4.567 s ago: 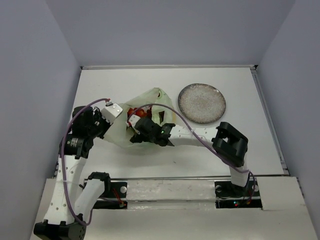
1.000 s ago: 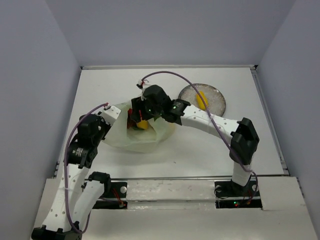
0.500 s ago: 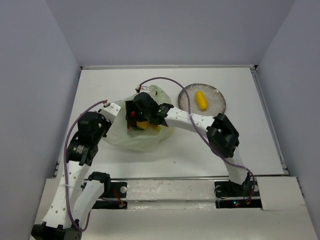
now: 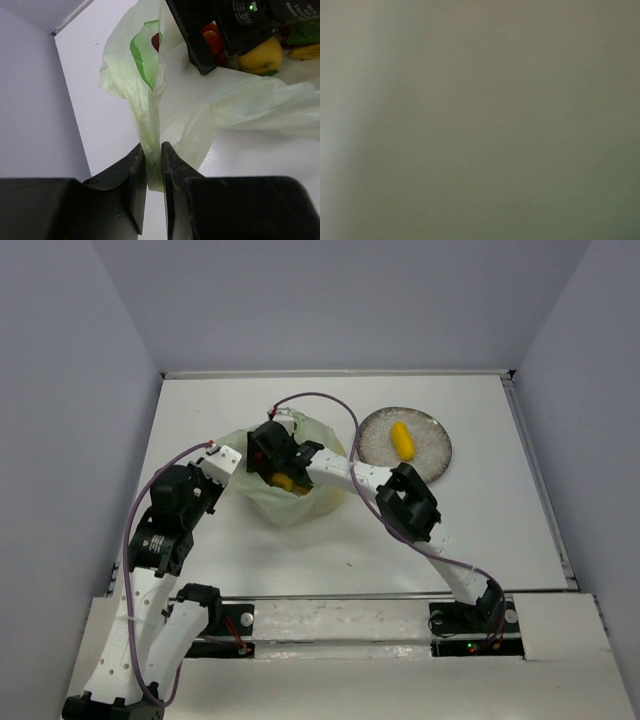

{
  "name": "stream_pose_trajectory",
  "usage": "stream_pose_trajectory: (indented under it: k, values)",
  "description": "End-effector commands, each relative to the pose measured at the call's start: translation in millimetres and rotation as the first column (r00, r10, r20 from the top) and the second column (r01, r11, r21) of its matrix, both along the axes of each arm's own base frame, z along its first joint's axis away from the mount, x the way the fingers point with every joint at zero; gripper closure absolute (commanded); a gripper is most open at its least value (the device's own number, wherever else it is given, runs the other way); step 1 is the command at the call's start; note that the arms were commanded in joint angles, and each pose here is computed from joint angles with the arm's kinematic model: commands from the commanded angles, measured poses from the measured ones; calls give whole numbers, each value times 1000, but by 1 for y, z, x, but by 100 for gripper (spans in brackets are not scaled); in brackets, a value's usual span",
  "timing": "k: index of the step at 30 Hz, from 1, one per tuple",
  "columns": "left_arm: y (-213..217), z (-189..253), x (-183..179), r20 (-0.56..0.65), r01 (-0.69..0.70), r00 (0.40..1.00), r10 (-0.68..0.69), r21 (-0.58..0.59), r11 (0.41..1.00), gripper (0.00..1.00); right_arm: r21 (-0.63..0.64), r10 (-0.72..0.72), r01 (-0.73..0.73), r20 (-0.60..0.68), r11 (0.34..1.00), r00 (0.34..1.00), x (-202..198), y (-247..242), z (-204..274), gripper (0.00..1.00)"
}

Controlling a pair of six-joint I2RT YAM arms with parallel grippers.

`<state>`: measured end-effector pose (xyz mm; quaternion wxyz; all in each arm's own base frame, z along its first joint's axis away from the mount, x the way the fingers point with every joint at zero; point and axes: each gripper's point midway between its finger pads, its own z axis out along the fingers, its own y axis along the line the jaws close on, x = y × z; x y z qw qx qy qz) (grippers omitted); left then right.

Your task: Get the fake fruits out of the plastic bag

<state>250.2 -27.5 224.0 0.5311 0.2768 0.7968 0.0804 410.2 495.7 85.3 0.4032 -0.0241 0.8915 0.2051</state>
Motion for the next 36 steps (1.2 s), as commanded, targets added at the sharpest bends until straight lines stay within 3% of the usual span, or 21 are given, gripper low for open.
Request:
stream_pose_trajectory:
  k: [1,3,4,6,10,18,21,26,30,33,36]
  values:
    - [-5,26,3,74,17,997,-14,-33,999,71,-10,34,-35,-29,999,999,-3,10,-23,6]
    - [-5,29,4,83,13,997,-10,-37,999,71,-7,42,-43,-38,999,998,-1,8,-24,21]
    - [-5,30,4,86,11,996,-8,-35,999,71,-5,52,-52,-28,999,998,-1,8,-18,35]
    - [-3,30,4,87,7,996,-4,-29,1000,71,-7,66,-66,-2,998,998,1,8,-5,46]
    - [-2,27,4,80,4,997,-3,-17,1000,71,0,113,-114,108,993,988,1,2,58,78]
    - [20,21,10,82,-112,991,109,44,993,77,1,273,-280,218,960,937,-34,-20,144,80]
    - [22,19,12,77,-113,991,108,65,991,77,-13,331,-338,250,941,910,-47,-29,165,87]
    - [19,20,16,72,-102,993,98,60,993,77,-61,457,-461,298,886,838,-67,-34,190,87]
    - [29,36,21,109,-177,979,171,47,983,100,-158,381,-349,306,924,872,-54,-62,186,87]
    - [35,51,21,148,-214,967,206,36,976,100,-226,370,-313,285,923,884,-51,-74,173,90]
    - [52,72,18,223,-312,928,300,20,950,100,-267,361,-298,235,917,902,-46,-91,152,99]
